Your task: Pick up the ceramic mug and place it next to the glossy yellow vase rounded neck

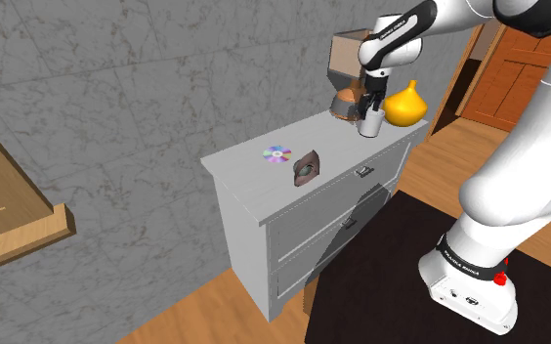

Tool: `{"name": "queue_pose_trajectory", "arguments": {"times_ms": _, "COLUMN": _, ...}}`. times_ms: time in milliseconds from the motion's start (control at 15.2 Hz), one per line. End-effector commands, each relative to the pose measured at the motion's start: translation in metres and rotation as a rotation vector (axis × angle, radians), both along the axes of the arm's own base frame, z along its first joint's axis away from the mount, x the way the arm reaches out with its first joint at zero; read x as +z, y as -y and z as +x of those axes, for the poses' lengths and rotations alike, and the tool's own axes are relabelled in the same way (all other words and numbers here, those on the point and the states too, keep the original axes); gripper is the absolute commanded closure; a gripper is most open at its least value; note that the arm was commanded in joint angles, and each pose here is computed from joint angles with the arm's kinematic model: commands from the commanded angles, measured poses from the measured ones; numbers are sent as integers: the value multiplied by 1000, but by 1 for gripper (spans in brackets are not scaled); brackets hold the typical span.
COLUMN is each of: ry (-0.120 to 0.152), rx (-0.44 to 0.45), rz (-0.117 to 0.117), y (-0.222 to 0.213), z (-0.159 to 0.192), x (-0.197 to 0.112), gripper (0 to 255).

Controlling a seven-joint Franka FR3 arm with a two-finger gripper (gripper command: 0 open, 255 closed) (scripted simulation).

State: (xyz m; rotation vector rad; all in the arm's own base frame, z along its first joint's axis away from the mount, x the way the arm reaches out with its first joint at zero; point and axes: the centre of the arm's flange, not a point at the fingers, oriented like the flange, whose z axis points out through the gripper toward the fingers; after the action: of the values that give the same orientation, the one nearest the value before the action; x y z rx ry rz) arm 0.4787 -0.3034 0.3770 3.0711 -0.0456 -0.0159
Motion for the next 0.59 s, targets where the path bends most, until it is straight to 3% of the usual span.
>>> {"name": "queue_pose_trajectory", "arguments": {"times_ms": 0, "ry": -1, "rx": 0, "rz": 0, "y": -3, "z": -3, "x": 23, "gripper": 0}}
{"name": "queue_pose_trajectory", "arguments": {"times_ms": 528, "ry": -1, "rx": 0, "rz": 0, "y": -4, "z": -2, "x": 33, "gripper": 0}}
